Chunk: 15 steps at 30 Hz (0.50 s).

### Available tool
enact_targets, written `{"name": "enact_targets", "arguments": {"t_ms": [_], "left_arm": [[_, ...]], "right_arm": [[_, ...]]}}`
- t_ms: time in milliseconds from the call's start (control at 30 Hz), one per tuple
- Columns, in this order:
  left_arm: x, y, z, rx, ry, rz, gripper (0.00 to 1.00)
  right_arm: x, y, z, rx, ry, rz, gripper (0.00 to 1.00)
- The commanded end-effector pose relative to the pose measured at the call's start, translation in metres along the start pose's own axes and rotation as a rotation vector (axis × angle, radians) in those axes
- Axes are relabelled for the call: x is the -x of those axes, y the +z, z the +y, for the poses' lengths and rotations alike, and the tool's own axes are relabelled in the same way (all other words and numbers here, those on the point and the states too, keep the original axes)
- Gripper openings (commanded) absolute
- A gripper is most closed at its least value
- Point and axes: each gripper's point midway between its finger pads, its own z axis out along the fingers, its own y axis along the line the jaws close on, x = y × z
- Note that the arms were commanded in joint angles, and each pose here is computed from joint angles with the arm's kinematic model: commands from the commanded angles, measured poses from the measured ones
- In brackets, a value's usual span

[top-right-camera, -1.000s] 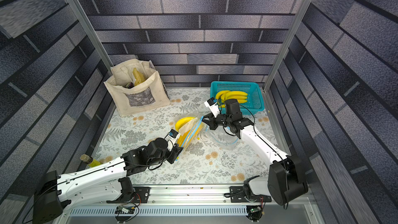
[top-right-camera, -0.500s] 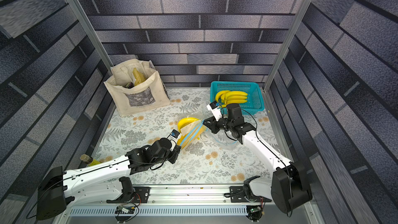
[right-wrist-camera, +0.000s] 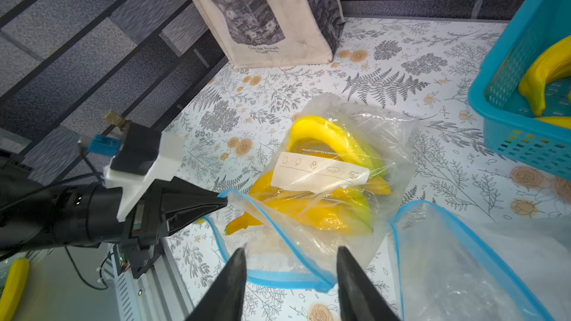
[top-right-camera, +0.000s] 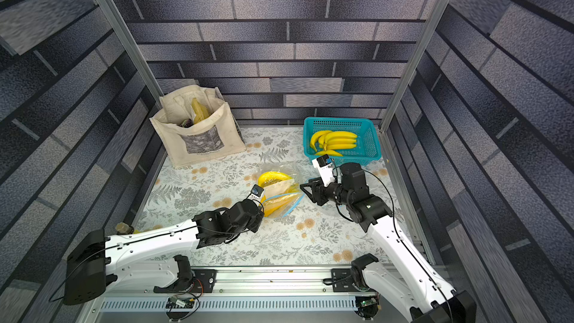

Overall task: Open the zip-top bag and take out the banana
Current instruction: Open the zipper of the food storage bag at the center of the board.

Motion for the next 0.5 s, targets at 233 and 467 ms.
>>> {"name": "enact_targets", "arguments": {"t_ms": [233,467], "left_arm": [[0.026,0.001,-0.009,-0.025,-0.101,-0.105,0.0],[0.024,0.003,-0.02,-0.065,-0.108,-0.114,0.0]], "right_arm": [[-0.071,0.033,0.05,0.082,-0.018,0.15,0.41],[-0.072,0.074,0.052,0.033,-0.04,0.216,0.42]]}}
